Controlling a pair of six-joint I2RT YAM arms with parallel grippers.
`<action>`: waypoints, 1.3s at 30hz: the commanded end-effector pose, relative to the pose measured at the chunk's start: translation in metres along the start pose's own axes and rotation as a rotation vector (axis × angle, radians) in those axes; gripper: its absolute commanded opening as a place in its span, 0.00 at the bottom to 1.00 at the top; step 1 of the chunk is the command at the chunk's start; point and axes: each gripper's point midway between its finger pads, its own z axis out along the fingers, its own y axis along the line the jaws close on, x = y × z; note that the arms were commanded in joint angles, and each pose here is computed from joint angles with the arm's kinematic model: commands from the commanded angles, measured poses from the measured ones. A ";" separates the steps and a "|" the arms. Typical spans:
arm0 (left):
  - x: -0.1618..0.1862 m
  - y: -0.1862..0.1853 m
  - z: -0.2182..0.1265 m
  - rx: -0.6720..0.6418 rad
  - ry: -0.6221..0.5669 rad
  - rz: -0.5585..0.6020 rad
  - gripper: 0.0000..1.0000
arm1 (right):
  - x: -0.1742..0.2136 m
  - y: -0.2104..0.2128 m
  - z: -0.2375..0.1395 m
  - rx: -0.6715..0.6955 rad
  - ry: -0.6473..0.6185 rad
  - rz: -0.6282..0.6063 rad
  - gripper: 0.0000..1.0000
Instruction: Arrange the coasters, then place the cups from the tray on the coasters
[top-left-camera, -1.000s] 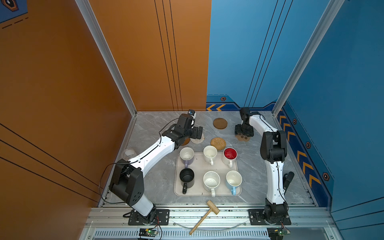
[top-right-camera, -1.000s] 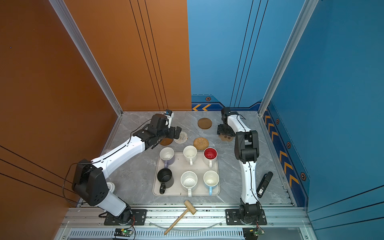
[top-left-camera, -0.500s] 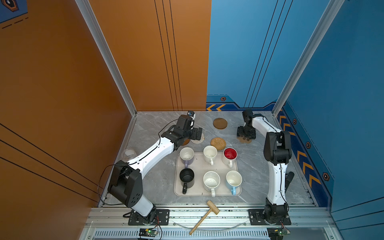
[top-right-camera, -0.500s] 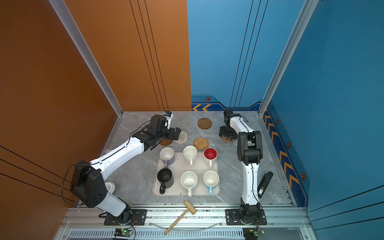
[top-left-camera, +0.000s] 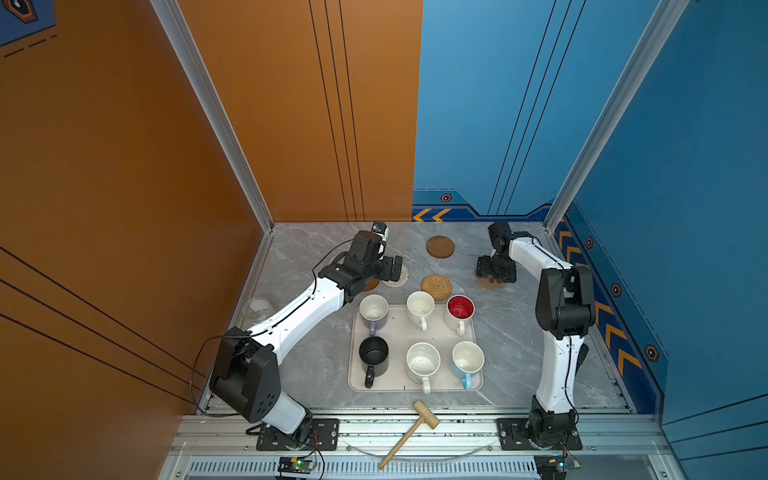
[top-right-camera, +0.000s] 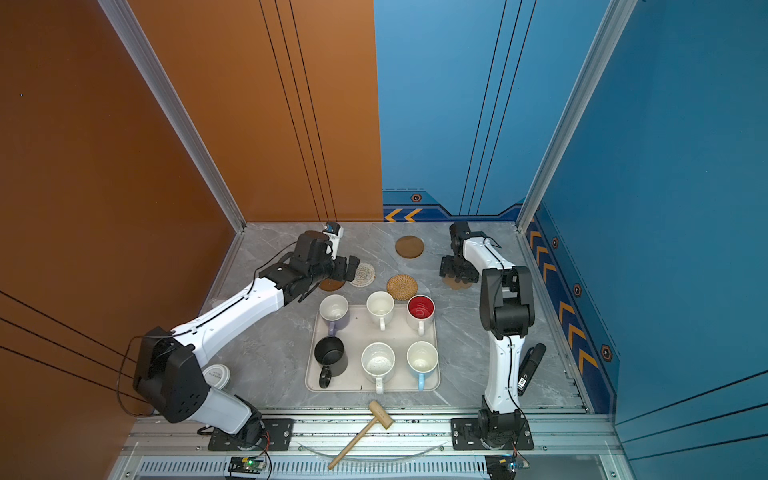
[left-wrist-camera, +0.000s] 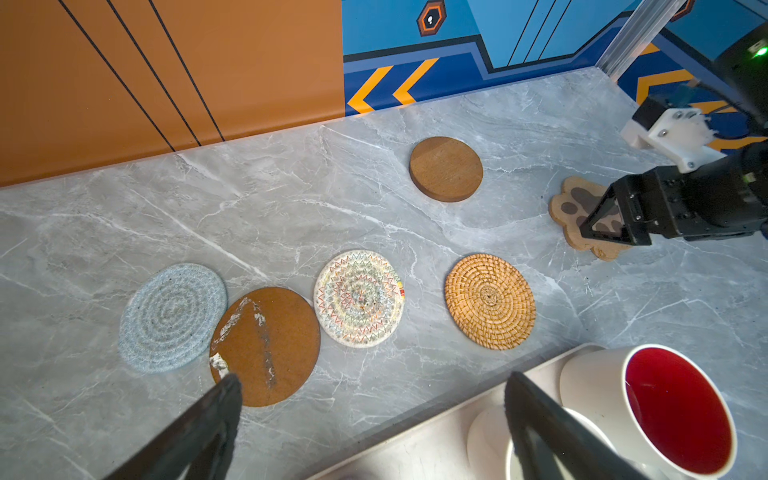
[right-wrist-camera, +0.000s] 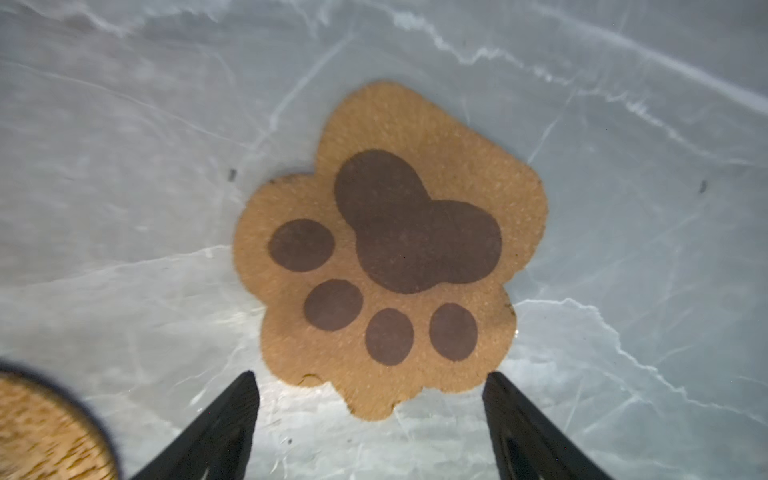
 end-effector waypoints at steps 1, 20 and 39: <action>-0.005 -0.002 -0.011 -0.008 -0.025 -0.009 0.99 | -0.032 0.033 -0.058 -0.093 -0.186 -0.046 0.85; 0.000 0.003 -0.024 -0.024 -0.039 -0.019 0.92 | 0.044 0.157 -0.035 -0.266 0.128 -0.376 0.00; 0.005 0.007 -0.021 -0.038 -0.020 -0.029 0.85 | 0.081 0.149 0.029 -0.188 0.337 -0.407 0.00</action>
